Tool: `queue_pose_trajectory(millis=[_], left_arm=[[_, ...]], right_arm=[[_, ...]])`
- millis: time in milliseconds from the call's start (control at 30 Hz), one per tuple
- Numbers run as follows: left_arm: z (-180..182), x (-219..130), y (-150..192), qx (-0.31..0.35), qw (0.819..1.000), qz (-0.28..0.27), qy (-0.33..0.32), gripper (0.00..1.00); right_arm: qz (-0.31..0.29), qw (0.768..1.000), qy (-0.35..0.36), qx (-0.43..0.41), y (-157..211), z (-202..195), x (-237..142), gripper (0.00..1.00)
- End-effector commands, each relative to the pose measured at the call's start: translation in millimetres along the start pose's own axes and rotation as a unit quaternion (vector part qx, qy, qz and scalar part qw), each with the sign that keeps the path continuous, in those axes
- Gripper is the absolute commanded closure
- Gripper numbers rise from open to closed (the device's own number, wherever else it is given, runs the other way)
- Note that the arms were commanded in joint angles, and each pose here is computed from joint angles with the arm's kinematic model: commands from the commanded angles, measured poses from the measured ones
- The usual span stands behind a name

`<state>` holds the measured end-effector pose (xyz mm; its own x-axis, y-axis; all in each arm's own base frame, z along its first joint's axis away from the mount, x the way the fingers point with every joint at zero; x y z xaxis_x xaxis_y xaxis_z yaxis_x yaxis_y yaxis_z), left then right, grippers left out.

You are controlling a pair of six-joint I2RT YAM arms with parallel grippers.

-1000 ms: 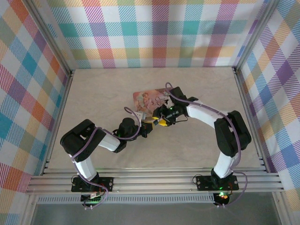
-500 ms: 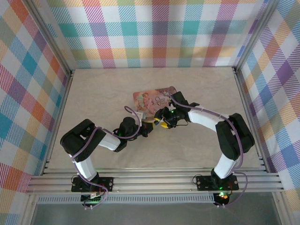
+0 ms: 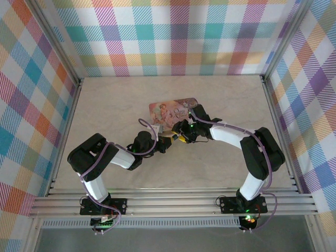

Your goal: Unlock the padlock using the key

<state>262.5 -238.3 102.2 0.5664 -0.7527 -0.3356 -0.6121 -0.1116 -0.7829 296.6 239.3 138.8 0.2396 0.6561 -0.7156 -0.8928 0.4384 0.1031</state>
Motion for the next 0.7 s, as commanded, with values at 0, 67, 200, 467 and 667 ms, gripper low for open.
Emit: queue_pose_trajectory(millis=[0, 67, 200, 467, 667], left_arm=[[-9.7, 0.9, -10.3, 0.005, 0.999, -0.030, 0.020, 1.00], [-9.3, 0.7, -9.3, 0.004, 0.999, -0.029, 0.020, 1.00], [-9.1, -0.2, -8.4, -0.001, 0.999, -0.029, 0.020, 1.00], [-8.4, -3.1, -8.4, -0.007, 0.999, -0.032, 0.014, 1.00], [-6.7, -2.9, -7.4, -0.011, 0.999, -0.032, 0.010, 1.00]], right_arm=[[0.019, 0.997, 0.054, 0.053, 11.2, -29.4, 6.2, 0.47], [0.019, 0.997, 0.056, 0.055, 11.1, -31.3, 6.8, 0.47], [0.022, 0.996, 0.059, 0.057, 11.8, -32.8, 9.1, 0.47], [-0.011, 0.997, 0.063, 0.043, 14.3, -29.9, -11.3, 0.48], [-0.054, 0.997, 0.056, 0.019, 13.2, -19.1, -32.6, 0.45]])
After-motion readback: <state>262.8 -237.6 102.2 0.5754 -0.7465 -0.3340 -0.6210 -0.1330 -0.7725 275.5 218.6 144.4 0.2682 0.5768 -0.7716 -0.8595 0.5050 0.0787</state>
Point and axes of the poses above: each hand's point on the last joint's axis, 136 mm out from that joint toward the fingers, its own x axis out along the fingers, its own z axis along the line the jaws close on, y = z × x, the point moved 8 cm from there along -x, back along the fingers, and after that the axes turned 6 degrees about x, right-handed, at the moved point
